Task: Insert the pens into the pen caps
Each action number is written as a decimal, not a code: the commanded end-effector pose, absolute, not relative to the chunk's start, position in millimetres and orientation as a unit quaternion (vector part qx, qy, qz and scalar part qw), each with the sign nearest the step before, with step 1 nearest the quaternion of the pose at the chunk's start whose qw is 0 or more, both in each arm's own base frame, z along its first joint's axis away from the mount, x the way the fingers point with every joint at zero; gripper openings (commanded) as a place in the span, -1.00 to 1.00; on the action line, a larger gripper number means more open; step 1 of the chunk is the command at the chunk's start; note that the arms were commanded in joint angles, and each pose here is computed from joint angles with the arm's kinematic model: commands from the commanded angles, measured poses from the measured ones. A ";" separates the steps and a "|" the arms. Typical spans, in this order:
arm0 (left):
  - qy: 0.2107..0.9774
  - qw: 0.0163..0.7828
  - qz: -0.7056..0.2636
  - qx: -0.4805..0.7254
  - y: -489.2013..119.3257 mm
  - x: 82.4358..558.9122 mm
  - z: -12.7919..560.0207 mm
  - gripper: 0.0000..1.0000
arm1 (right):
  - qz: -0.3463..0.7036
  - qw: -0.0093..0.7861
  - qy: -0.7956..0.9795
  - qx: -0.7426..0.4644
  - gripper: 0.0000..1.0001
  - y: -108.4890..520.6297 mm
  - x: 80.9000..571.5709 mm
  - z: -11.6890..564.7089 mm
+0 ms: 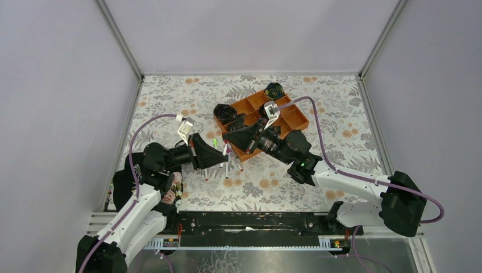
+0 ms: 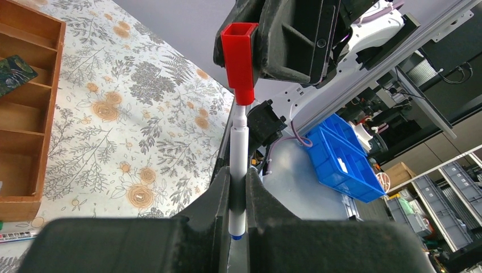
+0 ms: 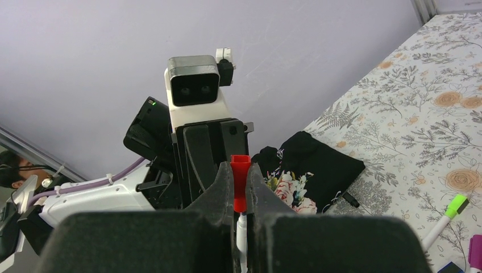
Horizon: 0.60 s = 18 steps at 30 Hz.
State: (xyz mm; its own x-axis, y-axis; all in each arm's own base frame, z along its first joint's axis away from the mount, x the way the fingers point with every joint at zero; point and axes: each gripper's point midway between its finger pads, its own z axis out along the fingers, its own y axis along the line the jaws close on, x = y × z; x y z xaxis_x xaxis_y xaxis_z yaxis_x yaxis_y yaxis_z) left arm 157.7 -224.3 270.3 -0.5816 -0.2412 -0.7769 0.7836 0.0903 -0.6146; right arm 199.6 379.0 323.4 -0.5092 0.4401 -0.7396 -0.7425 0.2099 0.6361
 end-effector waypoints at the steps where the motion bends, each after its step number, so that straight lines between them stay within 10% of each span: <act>1: 0.586 0.439 -0.641 0.231 -221.9 155.4 291.1 -1.00 | 0.630 0.478 0.591 -0.163 -1.00 385.7 182.5 328.6; 18: 0.559 0.451 -0.669 0.190 -216.4 148.2 306.8 -1.00 | 0.638 0.460 0.600 -0.149 -1.00 382.5 178.8 330.8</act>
